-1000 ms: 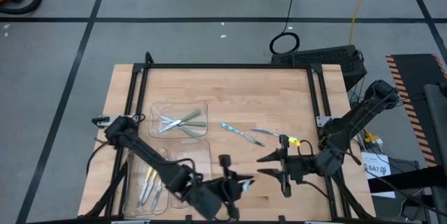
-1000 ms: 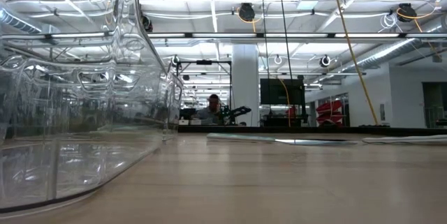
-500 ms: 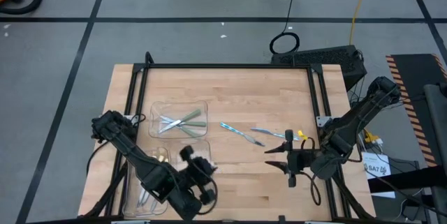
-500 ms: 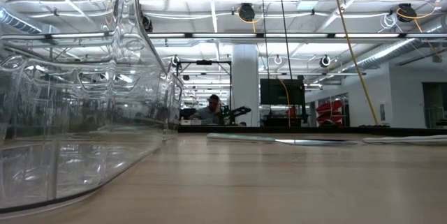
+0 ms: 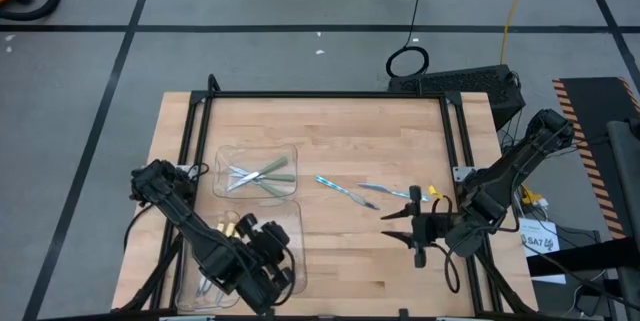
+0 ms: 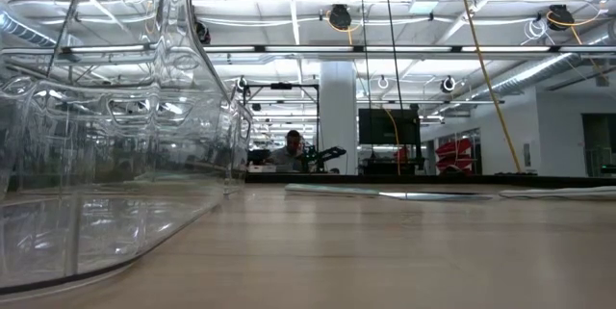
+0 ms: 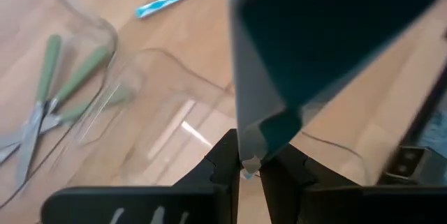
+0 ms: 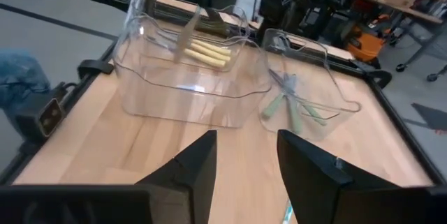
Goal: Sort silverware by color (type)
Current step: Put the bottom blue table knife into the bottom right transparent bin
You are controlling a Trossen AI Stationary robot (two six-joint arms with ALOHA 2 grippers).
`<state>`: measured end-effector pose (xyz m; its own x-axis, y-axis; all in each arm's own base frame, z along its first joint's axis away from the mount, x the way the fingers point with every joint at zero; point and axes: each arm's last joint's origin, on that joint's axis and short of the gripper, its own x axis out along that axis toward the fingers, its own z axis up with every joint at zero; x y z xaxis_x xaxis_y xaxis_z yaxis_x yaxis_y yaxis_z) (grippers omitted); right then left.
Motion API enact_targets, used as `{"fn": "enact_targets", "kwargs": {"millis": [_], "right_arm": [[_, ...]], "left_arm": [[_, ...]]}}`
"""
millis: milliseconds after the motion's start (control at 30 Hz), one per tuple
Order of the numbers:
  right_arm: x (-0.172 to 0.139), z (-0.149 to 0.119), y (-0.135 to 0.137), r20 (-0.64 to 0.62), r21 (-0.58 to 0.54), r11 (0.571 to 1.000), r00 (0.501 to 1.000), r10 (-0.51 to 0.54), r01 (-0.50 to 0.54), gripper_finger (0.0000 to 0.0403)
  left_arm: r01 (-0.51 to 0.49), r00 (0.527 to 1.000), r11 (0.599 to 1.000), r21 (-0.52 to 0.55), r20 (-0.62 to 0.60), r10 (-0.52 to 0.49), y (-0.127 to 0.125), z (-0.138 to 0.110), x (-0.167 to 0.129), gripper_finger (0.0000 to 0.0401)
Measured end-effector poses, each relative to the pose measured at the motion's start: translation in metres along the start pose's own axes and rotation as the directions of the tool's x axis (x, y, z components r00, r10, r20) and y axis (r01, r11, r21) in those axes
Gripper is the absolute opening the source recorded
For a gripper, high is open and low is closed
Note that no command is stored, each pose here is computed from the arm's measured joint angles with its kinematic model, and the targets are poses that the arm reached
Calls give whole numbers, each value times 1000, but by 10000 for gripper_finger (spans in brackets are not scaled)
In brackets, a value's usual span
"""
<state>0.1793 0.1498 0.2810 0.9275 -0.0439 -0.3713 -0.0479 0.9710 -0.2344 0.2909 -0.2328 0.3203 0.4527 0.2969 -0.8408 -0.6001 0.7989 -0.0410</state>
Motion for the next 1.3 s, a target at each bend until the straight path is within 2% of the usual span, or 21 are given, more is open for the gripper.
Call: {"fn": "enact_targets", "kwargs": {"millis": [167,333,633,900,967,1100,1167,1300], "right_arm": [[0,-1,2,-14,22,999,999,47,-47,145],[0,-6,2,-51,38,998,998,46,-44,145],[0,-11,1,-91,21,999,995,37,-35,145],[0,-12,0,-101,-23,999,994,32,-35,145],[0,-12,0,-106,-37,999,994,31,-35,145],[0,-12,0,-105,-72,997,994,31,-39,145],[0,-12,0,-105,-74,996,994,31,-39,145],[0,-12,0,-104,-71,997,994,31,-39,145]], "left_arm": [[-27,999,998,-56,-32,25,3,7,8,46],[-58,993,990,-131,-113,43,2,12,23,45],[-154,956,983,-97,-267,123,-9,11,73,45],[-197,945,963,-184,-296,136,-7,16,82,45],[-213,931,957,-198,-337,137,-5,16,82,45],[-238,879,963,-128,-450,157,0,14,81,45],[-212,869,973,-91,-473,145,0,13,81,45],[-200,859,975,-94,-496,128,-1,13,81,45]]}}
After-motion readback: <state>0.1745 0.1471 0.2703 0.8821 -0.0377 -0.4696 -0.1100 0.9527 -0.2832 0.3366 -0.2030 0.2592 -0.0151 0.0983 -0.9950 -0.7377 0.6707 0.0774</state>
